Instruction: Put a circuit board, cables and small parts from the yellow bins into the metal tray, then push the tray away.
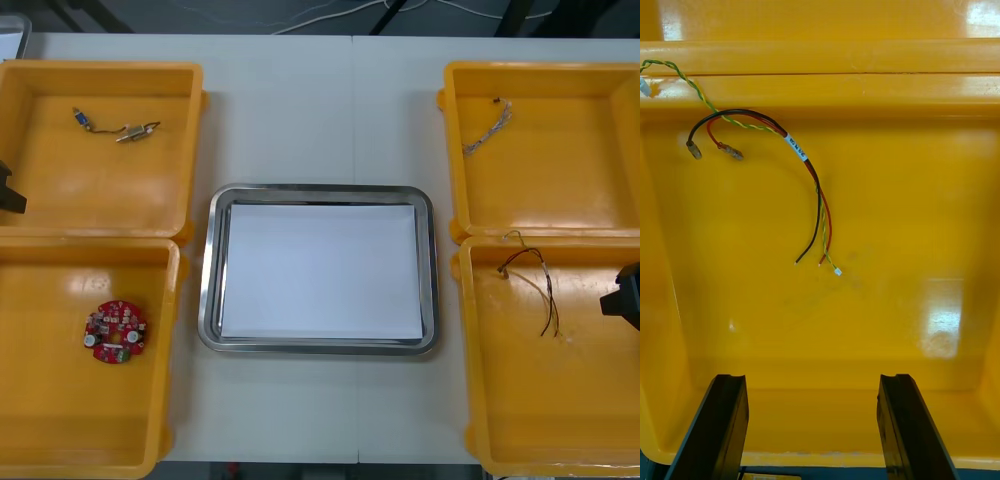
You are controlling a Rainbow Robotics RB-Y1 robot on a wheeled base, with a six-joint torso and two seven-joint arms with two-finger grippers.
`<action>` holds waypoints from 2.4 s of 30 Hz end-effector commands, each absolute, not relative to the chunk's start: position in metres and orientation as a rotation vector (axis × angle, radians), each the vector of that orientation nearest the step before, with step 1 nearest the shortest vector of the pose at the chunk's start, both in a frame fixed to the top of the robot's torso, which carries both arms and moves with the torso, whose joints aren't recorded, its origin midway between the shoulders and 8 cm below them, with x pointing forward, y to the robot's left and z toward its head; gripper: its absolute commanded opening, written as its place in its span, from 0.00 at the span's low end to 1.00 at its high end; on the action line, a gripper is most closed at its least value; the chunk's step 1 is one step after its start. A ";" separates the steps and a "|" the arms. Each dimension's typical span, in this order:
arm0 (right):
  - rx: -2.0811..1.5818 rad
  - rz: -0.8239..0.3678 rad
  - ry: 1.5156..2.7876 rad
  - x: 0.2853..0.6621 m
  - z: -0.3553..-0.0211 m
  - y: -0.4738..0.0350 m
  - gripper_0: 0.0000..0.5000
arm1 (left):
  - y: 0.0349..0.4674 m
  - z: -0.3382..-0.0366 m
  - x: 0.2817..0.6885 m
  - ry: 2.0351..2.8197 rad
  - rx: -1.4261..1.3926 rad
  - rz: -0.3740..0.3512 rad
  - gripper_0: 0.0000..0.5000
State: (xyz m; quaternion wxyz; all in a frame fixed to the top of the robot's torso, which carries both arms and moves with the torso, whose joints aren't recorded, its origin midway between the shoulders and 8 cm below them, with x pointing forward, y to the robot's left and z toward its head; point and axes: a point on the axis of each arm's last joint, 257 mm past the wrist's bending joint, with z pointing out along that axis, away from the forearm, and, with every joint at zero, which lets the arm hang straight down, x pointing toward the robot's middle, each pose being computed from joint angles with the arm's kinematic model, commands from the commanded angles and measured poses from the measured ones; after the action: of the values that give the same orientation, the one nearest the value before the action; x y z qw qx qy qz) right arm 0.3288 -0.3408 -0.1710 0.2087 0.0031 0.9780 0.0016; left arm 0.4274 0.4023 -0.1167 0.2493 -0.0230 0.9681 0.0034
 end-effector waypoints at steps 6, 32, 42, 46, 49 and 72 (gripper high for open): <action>0.001 -0.036 2.689 0.331 -0.158 -0.348 1.00 | 0.422 -0.102 0.421 2.607 -0.193 0.062 1.00; 0.001 -0.036 2.689 0.331 -0.158 -0.348 1.00 | 0.422 -0.102 0.421 2.607 -0.193 0.062 1.00; 0.001 -0.036 2.689 0.331 -0.158 -0.348 1.00 | 0.422 -0.102 0.421 2.607 -0.193 0.062 1.00; 0.001 -0.036 2.689 0.331 -0.158 -0.348 1.00 | 0.422 -0.102 0.421 2.607 -0.193 0.062 1.00; 0.001 -0.036 2.689 0.331 -0.158 -0.348 1.00 | 0.422 -0.102 0.421 2.607 -0.193 0.062 1.00; 0.001 -0.036 2.689 0.331 -0.158 -0.348 1.00 | 0.422 -0.102 0.421 2.607 -0.193 0.062 1.00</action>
State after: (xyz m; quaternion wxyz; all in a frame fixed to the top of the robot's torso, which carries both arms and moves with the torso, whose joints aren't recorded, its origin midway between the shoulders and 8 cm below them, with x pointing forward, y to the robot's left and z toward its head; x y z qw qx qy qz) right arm 0.3288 -0.3408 -0.1710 0.2087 0.0031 0.9780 0.0016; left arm 0.4274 0.4023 -0.1167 0.2493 -0.0230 0.9681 0.0034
